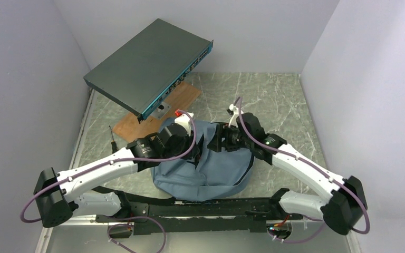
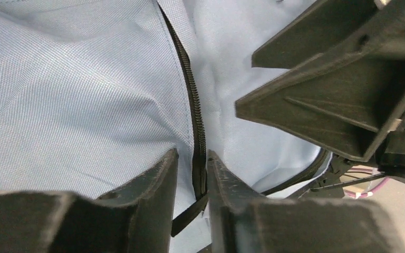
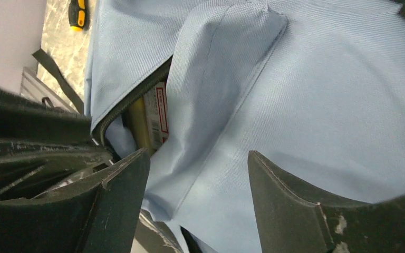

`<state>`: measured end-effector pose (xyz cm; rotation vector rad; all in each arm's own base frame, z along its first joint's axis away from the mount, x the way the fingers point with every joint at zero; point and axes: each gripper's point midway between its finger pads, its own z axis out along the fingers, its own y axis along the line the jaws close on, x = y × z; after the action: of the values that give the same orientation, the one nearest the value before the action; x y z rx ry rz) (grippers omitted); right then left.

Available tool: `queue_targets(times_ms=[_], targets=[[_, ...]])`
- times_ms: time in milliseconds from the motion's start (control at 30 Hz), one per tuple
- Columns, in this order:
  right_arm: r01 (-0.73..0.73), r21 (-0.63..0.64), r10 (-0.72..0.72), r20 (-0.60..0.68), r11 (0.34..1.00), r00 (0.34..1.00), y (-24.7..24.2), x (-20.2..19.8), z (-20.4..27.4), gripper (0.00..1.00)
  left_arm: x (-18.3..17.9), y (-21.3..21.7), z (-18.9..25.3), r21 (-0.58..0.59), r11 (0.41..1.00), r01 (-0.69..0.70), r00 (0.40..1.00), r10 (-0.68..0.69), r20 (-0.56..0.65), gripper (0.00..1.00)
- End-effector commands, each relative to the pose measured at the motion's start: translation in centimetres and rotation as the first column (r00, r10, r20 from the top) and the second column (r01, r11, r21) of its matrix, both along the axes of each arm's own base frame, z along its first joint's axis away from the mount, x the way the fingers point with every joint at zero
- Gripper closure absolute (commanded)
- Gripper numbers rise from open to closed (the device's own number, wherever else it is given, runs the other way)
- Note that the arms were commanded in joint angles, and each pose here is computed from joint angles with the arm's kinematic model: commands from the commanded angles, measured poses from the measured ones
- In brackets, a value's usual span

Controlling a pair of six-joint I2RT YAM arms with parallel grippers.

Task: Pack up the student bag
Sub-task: Place the stationery in the student bag, then zip the student bag at the center of the board.

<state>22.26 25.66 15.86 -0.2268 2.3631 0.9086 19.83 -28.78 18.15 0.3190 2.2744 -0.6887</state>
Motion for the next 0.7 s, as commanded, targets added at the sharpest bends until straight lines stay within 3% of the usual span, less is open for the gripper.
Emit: queue_targets(times_ms=[0, 100, 167, 200, 267, 400, 467, 600, 667], targets=[[-0.019, -0.059, 0.03, 0.194, 0.998, 0.981, -2.1, -0.3, 1.7, 0.28, 0.0, -0.8, 3.7, -0.104, 0.994, 0.034, 0.997, -0.027, 0.072, 0.58], [-0.081, -0.044, 0.091, 0.291, 0.996, 0.952, -1.5, -0.7, 2.8, 0.25, -0.3, 0.2, 4.4, -0.108, 0.994, 0.025, 0.996, -0.015, 0.093, 0.41], [-0.135, -0.046, 0.143, 0.351, 0.99, 0.925, -0.7, -1.2, 3.3, 0.02, -0.7, 1.5, 4.5, -0.099, 0.995, 0.009, 0.995, 0.001, 0.101, 0.29], [-0.155, -0.057, 0.165, 0.389, 0.986, 0.907, -0.3, -1.3, 3.6, 0.01, -0.8, 2.2, 4.6, -0.097, 0.995, -0.005, 0.994, 0.016, 0.109, 0.23], [-0.233, -0.081, 0.243, 0.472, 0.969, 0.847, 1.2, -2.7, 4.5, 0.01, -1.2, 3.9, 4.9, -0.096, 0.995, -0.035, 0.991, 0.047, 0.122, 0.14], [-0.383, -0.136, 0.373, 0.654, 0.914, 0.658, 3.7, -5.4, 6.9, 0.04, -2.4, 7.2, 5.3, -0.118, 0.989, -0.089, 0.984, 0.106, 0.143, 0.07], [-0.41, -0.177, 0.407, 0.703, 0.895, 0.584, 4.6, -6.0, 7.7, 0.04, -3.1, 8.8, 5.4, -0.142, 0.983, -0.114, 0.98, 0.135, 0.145, 0.05], [-0.553, -0.298, 0.547, 0.754, 0.778, 0.364, 6.6, -8.2, 7.8, 0.07, -4.4, 11.6, 5.2, -0.191, 0.969, -0.154, 0.972, 0.183, 0.147, 0.02], [-0.564, -0.316, 0.56, 0.759, 0.763, 0.332, 7.4, -8.1, 7.3, 0.09, -5.0, 12.3, 4.9, -0.212, 0.964, -0.159, 0.971, 0.191, 0.143, 0.01]])
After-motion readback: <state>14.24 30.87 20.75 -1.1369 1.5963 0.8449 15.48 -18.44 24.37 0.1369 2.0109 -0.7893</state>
